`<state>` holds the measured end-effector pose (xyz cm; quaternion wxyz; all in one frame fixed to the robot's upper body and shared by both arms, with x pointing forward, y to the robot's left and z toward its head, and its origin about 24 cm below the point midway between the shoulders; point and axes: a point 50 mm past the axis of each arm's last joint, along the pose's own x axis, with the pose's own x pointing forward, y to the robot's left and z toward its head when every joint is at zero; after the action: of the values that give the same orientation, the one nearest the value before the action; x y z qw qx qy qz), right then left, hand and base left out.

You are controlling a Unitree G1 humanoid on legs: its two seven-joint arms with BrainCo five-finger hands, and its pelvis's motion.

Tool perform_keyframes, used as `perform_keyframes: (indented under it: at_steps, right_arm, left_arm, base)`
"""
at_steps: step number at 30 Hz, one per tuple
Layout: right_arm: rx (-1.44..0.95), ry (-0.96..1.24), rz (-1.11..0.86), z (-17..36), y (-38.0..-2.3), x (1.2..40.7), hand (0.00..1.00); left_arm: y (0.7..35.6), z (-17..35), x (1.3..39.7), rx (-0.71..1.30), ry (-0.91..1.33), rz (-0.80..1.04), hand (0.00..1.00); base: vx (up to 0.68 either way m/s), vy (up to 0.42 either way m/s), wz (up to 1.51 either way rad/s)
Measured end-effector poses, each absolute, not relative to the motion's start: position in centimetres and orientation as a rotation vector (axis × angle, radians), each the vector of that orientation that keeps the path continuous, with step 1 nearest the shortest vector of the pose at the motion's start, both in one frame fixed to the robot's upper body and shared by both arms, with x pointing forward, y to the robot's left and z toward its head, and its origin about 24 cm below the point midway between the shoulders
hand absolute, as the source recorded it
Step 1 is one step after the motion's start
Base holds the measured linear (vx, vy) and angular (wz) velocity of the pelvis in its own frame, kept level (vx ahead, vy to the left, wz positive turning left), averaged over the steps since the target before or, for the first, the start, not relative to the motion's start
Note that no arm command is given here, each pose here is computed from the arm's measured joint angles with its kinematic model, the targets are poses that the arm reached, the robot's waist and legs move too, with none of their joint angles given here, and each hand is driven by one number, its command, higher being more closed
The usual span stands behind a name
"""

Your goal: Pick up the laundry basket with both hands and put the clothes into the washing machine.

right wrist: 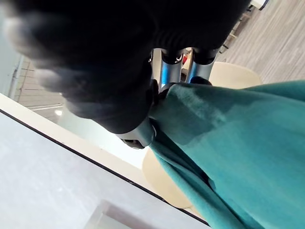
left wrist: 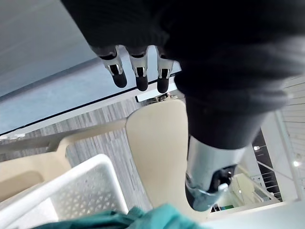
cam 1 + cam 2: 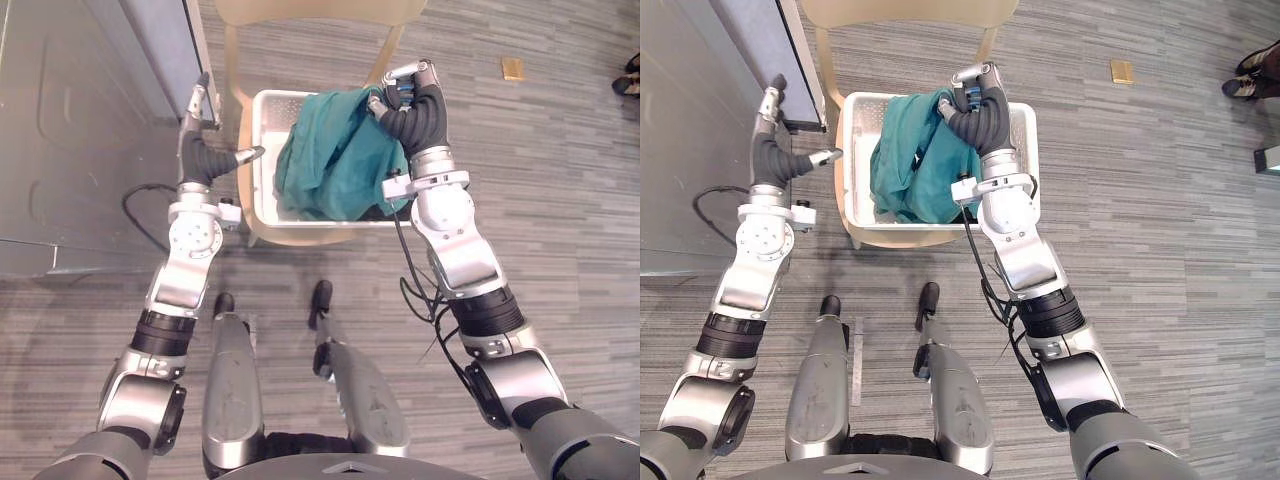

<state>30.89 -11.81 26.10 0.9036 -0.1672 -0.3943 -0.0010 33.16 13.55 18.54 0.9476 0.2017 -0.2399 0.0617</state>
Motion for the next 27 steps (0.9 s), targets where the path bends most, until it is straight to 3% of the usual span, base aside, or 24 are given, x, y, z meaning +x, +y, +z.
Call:
perform_keyframes:
  at_steps: [3, 8, 10, 21, 27]
  right_arm:
    - [-0.328, -0.893, 0.015, 27.4, -11.3, 30.0, 1.0]
    - [-0.293, -0.969, 0.083, 29.2, -9.8, 29.5, 1.0]
    - [-0.3, -0.965, 0.113, 28.9, -9.1, 29.4, 1.0]
    - [-0.194, -0.97, 0.166, 29.2, -7.2, 29.0, 1.0]
    - [-0.125, -0.976, 0.227, 28.9, -5.3, 28.4, 1.0]
  left_arm:
    - [10.7, 17.2, 32.9, 0.451, -0.465, -0.019, 0.0]
    - [2.4, 14.0, 31.9, 0.453, -0.343, -0.524, 0.0]
    - [0.8, 13.5, 31.1, 0.412, -0.3, -0.658, 0.0]
    - [2.0, 13.0, 32.2, 0.338, -0.228, -0.611, 0.0]
    - [2.3, 14.1, 33.0, 0.087, -0.231, -0.456, 0.0]
  base:
    - [0.05, 0.027, 0.07]
    - [0.04, 0.039, 0.01]
    - [0.04, 0.027, 0.0]
    - [0.01, 0.014, -0.04]
    - [0.0, 0.0, 0.0]
